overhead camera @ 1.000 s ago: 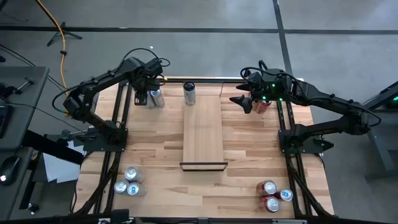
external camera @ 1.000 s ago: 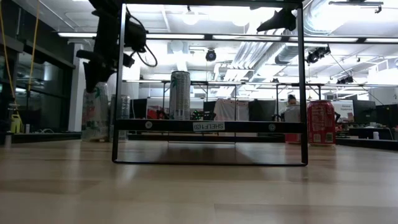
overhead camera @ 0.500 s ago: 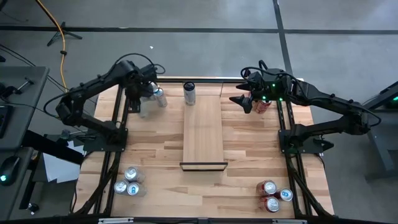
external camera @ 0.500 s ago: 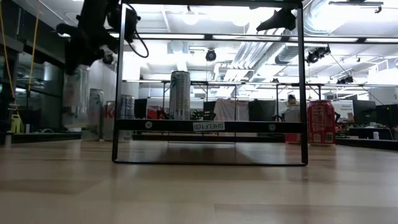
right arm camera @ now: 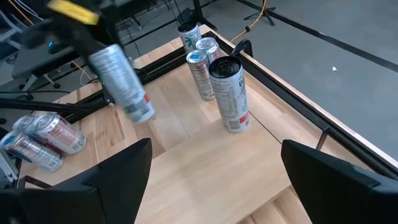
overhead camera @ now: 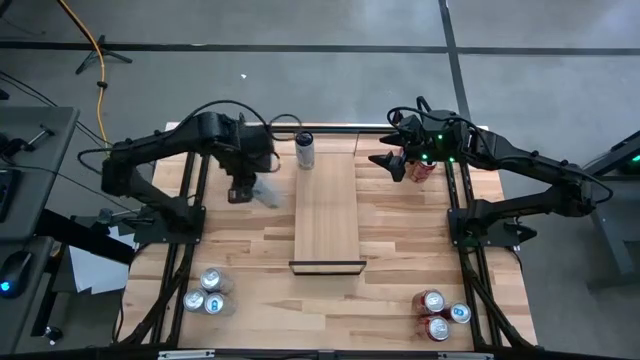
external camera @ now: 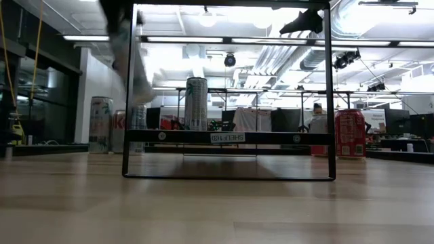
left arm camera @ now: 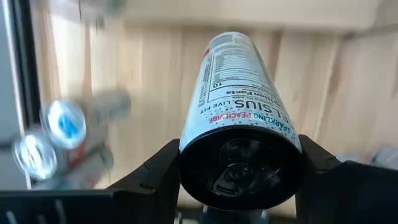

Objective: Place canned beverage on shelf
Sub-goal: Put the bottom white-pink soda can on the shelf aligned with the other white-pink soda can

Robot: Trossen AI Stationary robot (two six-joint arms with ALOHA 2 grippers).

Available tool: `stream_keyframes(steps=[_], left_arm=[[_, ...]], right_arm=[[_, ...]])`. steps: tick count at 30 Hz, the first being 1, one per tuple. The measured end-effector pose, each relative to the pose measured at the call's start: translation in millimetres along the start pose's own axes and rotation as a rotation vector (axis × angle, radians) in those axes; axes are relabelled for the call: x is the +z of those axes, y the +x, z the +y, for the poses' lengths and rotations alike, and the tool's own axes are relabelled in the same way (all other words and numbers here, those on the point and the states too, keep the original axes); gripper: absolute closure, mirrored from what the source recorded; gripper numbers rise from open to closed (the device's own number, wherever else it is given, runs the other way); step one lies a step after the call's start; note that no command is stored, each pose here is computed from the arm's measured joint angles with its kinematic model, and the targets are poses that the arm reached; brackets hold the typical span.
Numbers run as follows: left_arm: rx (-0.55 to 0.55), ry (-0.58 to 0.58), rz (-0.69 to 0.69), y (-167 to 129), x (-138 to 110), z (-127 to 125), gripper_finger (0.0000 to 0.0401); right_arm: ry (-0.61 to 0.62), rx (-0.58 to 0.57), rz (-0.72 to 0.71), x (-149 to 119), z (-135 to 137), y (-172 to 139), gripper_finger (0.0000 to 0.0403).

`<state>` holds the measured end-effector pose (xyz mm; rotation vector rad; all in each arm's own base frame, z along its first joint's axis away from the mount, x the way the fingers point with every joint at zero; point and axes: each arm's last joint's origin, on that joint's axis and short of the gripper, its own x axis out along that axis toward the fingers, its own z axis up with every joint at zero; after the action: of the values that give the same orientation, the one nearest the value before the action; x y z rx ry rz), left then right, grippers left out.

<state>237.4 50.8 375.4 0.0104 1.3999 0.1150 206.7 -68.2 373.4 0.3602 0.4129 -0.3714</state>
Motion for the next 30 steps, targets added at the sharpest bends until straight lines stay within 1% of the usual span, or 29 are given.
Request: stream_keyframes(steps=[2, 5, 9, 11, 13, 15, 17, 20, 24, 26, 30], left_arm=[[0.018, 0.026, -0.042, -7.6, 19.8, -10.8, 0.0241], [0.065, 0.076, -0.072, -9.8, 51.4, -24.2, 0.0241], [0.078, 0.116, -0.087, 0.2, 90.0, -30.0, 0.0241], [0.083, 0.124, -0.080, 8.3, 104.3, -29.9, 0.0241], [0.084, 0.134, -0.068, 17.1, 114.7, -28.7, 0.0241], [0.084, 0.144, -0.046, 26.3, 121.2, -27.3, 0.0241], [0.082, 0.151, -0.016, 35.7, 125.3, -25.6, 0.0241], [0.080, 0.150, 0.014, 48.7, 131.7, -24.7, 0.0241], [0.077, 0.170, 0.050, 62.8, 137.8, -25.0, 0.0241], [0.076, 0.174, 0.064, 68.4, 140.1, -25.3, 0.0241], [0.072, 0.205, 0.080, 74.9, 142.6, -25.8, 0.0241]], right_arm=[[0.000, 0.000, 0.000, 0.0, 0.0, 0.0, 0.0059], [0.000, 0.000, 0.000, 0.0, 0.0, 0.1, 0.0059], [0.024, 0.000, 0.000, 0.0, 0.0, 0.0, 0.0059], [0.037, 0.003, 0.001, 0.0, 0.1, 0.0, 0.0059], [0.051, 0.033, 0.016, -0.7, 0.9, 0.0, 0.0059], [0.053, 0.067, 0.056, -3.7, 1.6, -0.3, 0.0059], [0.049, 0.075, 0.127, -10.6, 3.0, -0.9, 0.0059], [0.023, 0.047, 0.274, -26.0, 4.1, -3.4, 0.0059], [-0.006, -0.007, 0.422, -50.6, 5.6, -0.7, 0.0059], [0.004, -0.016, 0.448, -61.7, 6.9, 4.6, 0.0059], [0.032, 0.014, 0.450, -89.9, 11.1, 23.1, 0.0059]])
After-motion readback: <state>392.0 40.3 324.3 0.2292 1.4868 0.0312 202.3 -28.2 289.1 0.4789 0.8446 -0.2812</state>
